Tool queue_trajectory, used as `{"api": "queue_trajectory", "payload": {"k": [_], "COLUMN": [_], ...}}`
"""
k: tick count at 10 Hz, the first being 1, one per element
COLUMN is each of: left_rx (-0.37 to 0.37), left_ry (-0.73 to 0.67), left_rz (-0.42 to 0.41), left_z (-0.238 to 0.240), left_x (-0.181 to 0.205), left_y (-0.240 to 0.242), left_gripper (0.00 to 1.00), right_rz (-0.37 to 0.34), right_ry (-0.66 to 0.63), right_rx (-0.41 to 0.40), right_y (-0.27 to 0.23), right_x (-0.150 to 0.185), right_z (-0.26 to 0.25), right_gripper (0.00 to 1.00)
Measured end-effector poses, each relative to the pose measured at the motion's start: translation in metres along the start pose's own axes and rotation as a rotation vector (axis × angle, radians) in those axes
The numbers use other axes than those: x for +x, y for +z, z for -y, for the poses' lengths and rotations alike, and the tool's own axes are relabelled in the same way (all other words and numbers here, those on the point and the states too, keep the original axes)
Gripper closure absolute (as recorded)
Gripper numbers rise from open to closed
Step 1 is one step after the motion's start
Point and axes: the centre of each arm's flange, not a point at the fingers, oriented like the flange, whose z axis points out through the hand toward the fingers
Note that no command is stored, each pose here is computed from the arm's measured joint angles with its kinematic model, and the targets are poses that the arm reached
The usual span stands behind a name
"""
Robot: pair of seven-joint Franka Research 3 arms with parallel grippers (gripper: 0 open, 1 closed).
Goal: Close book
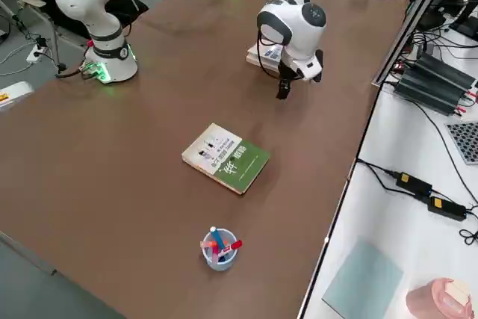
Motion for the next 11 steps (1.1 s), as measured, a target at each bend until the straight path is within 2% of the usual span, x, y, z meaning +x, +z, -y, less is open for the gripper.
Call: {"api": "queue_trajectory", "payload": {"k": [4,6,11], "left_rx": [0.040,0.049,0.100], "left_ry": [-0.044,-0.054,-0.130], "left_rz": [0.019,0.019,0.051], "left_z": [0.033,0.053,0.109], "left_x": [-0.013,-0.019,-0.041], "left_y": [-0.024,-0.033,-0.042], "left_gripper": [0.00,0.00,0.00], "right_rz": [0.017,0.008,-0.094], "right_ry": [-0.029,-0.028,0.017], "right_rx": [-0.179,-0.244,-0.277], "right_y": [-0.028,-0.048,-0.136], "right_x": [-0.003,-0.008,-0.037], "right_z": [-0.034,-0.053,-0.071], "right_gripper": [0.00,0.00,0.00]}}
